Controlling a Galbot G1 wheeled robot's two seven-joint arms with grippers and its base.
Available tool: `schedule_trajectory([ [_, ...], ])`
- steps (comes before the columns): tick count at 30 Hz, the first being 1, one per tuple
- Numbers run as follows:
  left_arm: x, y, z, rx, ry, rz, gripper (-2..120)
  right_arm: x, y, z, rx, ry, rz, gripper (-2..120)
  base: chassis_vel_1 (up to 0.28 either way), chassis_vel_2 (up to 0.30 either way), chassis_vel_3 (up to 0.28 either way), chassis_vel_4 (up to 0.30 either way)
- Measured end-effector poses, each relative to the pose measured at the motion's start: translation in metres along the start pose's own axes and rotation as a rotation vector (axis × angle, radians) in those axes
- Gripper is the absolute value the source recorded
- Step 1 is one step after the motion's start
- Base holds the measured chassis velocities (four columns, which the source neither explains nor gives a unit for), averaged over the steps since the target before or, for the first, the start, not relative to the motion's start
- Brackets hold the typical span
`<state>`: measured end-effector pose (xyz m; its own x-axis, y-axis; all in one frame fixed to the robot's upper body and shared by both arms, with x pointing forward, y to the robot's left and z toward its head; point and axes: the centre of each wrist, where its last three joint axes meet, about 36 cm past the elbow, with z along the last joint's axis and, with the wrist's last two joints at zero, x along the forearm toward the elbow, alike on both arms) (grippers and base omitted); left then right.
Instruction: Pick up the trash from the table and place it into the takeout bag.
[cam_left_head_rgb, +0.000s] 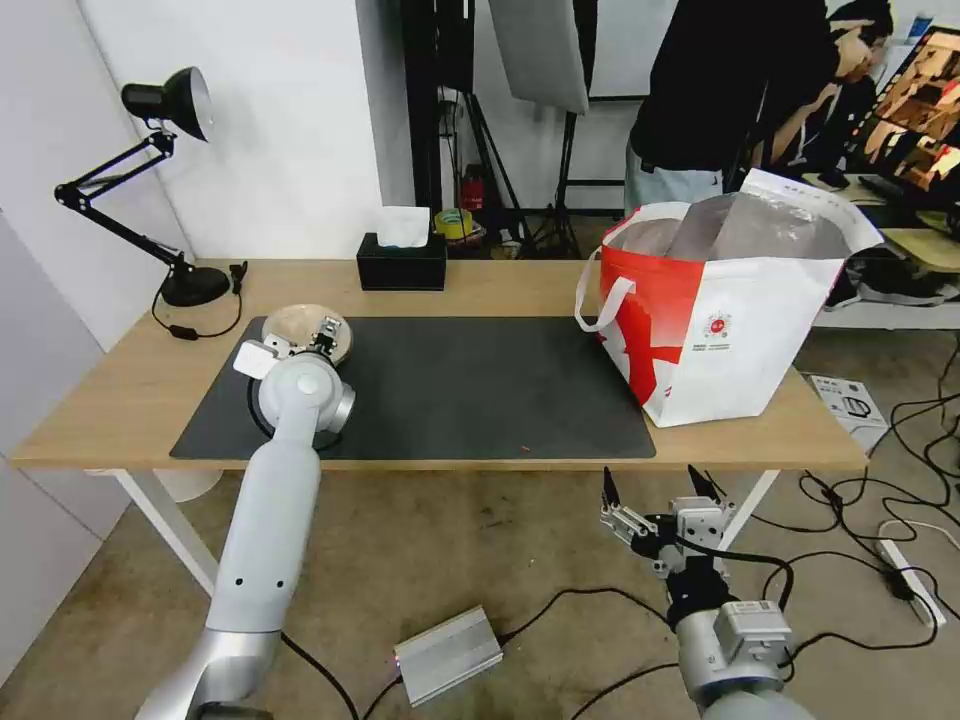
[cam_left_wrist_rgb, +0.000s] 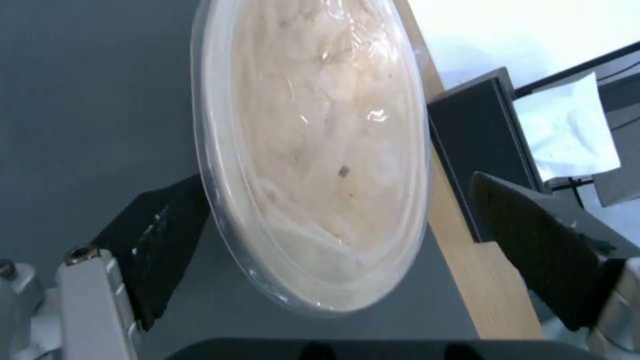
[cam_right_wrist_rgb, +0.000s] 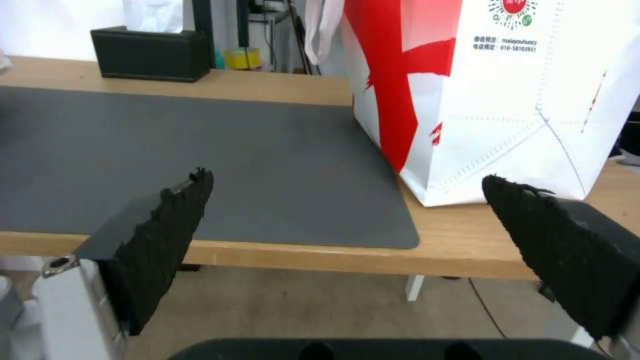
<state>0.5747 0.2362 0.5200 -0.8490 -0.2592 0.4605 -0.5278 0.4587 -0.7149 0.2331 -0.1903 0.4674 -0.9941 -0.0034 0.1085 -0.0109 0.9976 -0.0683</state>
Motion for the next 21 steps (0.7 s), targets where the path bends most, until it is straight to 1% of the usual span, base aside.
schedule_trajectory([
  [2, 0.0002, 0.0007, -0.0005, 0.001, -0.002, -0.002, 99, 0.0000, 0.0000, 0.0000, 0.000, 0.000, 0.000, 100, 0.000, 0.000, 0.000, 0.000],
  [4, 0.0010, 0.0013, -0.0010, 0.003, -0.004, -0.003, 89, 0.0000, 0.0000, 0.0000, 0.000, 0.000, 0.000, 100, 0.000, 0.000, 0.000, 0.000],
  [5, 0.0010, 0.0013, -0.0010, 0.003, -0.004, -0.003, 89, 0.0000, 0.0000, 0.0000, 0.000, 0.000, 0.000, 100, 0.000, 0.000, 0.000, 0.000],
  [7, 0.0016, 0.0015, -0.0013, 0.006, -0.006, -0.002, 81, 0.0000, 0.0000, 0.0000, 0.000, 0.000, 0.000, 100, 0.000, 0.000, 0.000, 0.000],
  [8, 0.0016, 0.0015, -0.0013, 0.006, -0.006, -0.002, 81, 0.0000, 0.0000, 0.0000, 0.000, 0.000, 0.000, 100, 0.000, 0.000, 0.000, 0.000],
  [10, 0.0029, 0.0013, -0.0005, 0.009, -0.007, 0.000, 67, 0.0000, 0.0000, 0.0000, 0.000, 0.000, 0.000, 100, 0.000, 0.000, 0.000, 0.000],
  [11, 0.0030, 0.0012, -0.0004, 0.009, -0.007, 0.001, 67, 0.0000, 0.0000, 0.0000, 0.000, 0.000, 0.000, 100, 0.000, 0.000, 0.000, 0.000],
  [12, 0.0035, 0.0014, 0.0003, 0.010, -0.007, 0.001, 61, 0.0000, 0.0000, 0.0000, 0.000, 0.000, 0.000, 100, 0.000, 0.000, 0.000, 0.000],
  [13, 0.0035, 0.0014, 0.0003, 0.010, -0.007, 0.001, 61, 0.0000, 0.0000, 0.0000, 0.000, 0.000, 0.000, 100, 0.000, 0.000, 0.000, 0.000],
  [16, 0.0050, 0.0020, 0.0012, 0.010, -0.008, 0.003, 46, 0.0000, 0.0000, 0.0000, 0.000, 0.000, 0.000, 100, 0.000, 0.000, 0.000, 0.000],
  [17, 0.0050, 0.0020, 0.0012, 0.010, -0.008, 0.003, 46, 0.0000, 0.0000, 0.0000, 0.000, 0.000, 0.000, 100, 0.000, 0.000, 0.000, 0.000],
  [18, 0.0057, 0.0024, 0.0013, 0.010, -0.009, 0.004, 41, 0.0000, 0.0000, 0.0000, 0.000, 0.000, 0.000, 100, 0.000, 0.000, 0.000, 0.000],
  [19, 0.0061, 0.0026, 0.0013, 0.010, -0.010, 0.005, 41, 0.0000, 0.0000, 0.0000, 0.000, 0.000, 0.000, 100, 0.000, 0.000, 0.000, 0.000],
  [20, 0.0074, 0.0036, 0.0011, 0.009, -0.011, 0.006, 34, 0.0000, 0.0000, 0.0000, 0.000, 0.000, 0.000, 100, 0.000, 0.000, 0.000, 0.000],
  [21, 0.0077, 0.0042, 0.0010, 0.008, -0.012, 0.006, 31, 0.0000, 0.0000, 0.0000, 0.000, 0.000, 0.000, 100, 0.000, 0.000, 0.000, 0.000],
])
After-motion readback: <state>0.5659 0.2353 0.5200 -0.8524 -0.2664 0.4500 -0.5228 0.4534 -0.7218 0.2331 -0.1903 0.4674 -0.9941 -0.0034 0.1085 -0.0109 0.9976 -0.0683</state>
